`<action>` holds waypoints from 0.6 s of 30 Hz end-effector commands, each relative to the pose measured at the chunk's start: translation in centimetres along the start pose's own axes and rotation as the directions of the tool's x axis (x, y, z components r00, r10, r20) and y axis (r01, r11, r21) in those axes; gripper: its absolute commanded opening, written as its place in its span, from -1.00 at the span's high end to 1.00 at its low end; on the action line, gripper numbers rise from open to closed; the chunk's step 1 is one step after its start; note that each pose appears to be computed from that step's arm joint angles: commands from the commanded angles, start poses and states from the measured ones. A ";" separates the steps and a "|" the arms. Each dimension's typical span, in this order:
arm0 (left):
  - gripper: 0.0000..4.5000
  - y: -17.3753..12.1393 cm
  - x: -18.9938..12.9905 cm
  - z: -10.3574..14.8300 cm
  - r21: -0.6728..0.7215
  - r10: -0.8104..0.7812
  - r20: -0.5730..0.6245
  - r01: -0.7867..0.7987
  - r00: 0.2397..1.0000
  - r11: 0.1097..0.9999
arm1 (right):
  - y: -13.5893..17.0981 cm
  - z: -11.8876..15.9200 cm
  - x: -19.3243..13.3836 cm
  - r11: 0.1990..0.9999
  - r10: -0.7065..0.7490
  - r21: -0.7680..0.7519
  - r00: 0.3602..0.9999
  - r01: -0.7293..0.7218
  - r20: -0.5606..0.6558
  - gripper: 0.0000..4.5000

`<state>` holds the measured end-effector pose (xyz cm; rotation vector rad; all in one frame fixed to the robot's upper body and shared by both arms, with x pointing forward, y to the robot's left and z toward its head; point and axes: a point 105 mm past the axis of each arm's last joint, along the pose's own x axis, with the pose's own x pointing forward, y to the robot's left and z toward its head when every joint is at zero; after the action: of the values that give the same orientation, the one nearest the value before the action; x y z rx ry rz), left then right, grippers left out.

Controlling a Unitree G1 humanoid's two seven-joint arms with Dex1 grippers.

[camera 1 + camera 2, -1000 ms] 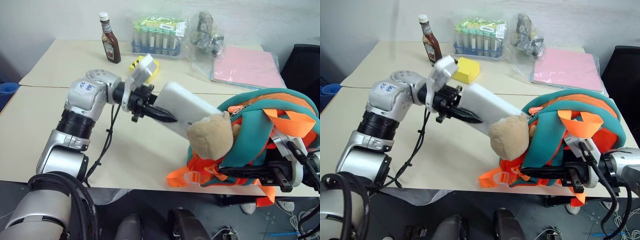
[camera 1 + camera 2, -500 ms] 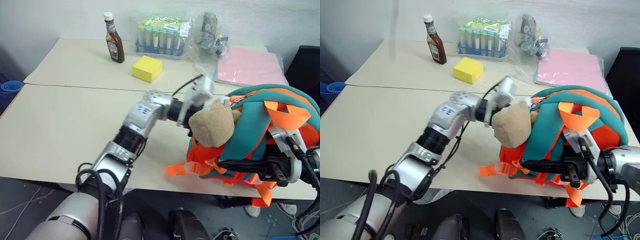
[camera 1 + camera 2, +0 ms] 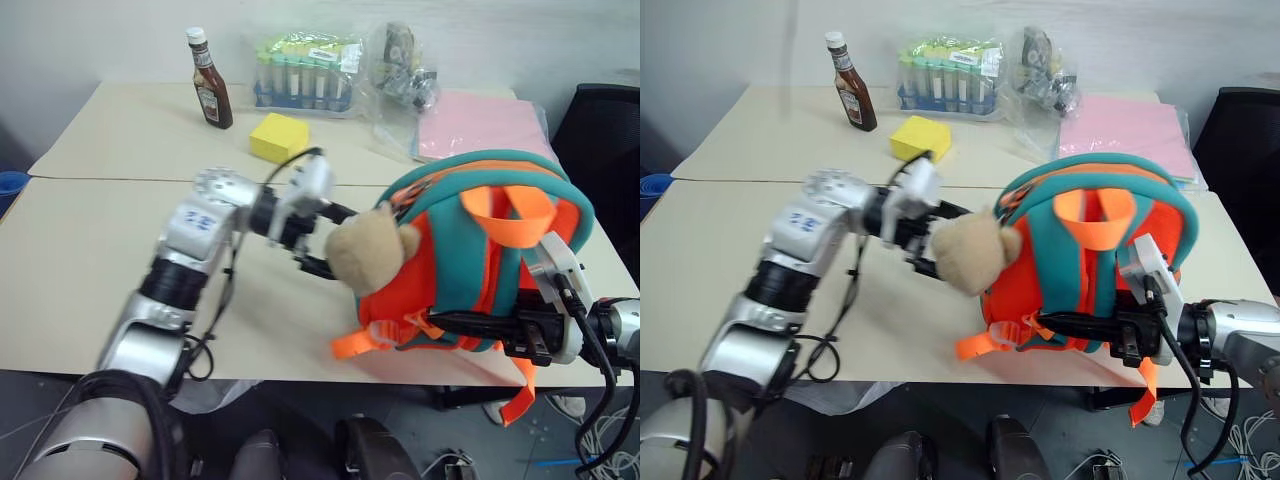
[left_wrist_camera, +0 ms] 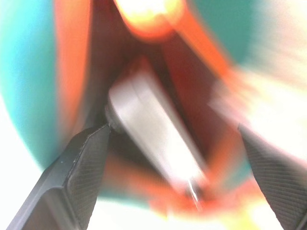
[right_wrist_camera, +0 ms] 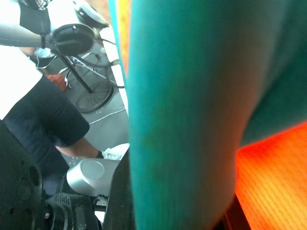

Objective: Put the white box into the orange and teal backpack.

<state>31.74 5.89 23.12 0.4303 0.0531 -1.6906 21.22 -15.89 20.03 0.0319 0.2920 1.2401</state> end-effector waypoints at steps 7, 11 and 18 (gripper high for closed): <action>-0.97 -0.3 -2.5 7.6 0.053 0.113 0.282 -0.133 0.953 0.990 | 0.7 0.6 0.2 0.999 0.006 -0.037 1.000 -0.006 0.022 0.98; -0.97 1.3 -1.5 7.9 0.113 0.245 0.308 -0.291 0.919 0.950 | 0.7 0.6 0.3 0.999 0.003 -0.037 1.000 -0.002 0.021 0.98; -0.97 1.7 0.4 5.1 0.083 0.203 0.205 -0.223 0.958 0.971 | 0.7 0.5 0.3 0.999 -0.004 -0.032 1.000 0.005 0.029 0.98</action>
<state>32.23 3.86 27.99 0.3195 -0.2301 -1.5013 21.12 -15.65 19.72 0.0362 0.2965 1.2159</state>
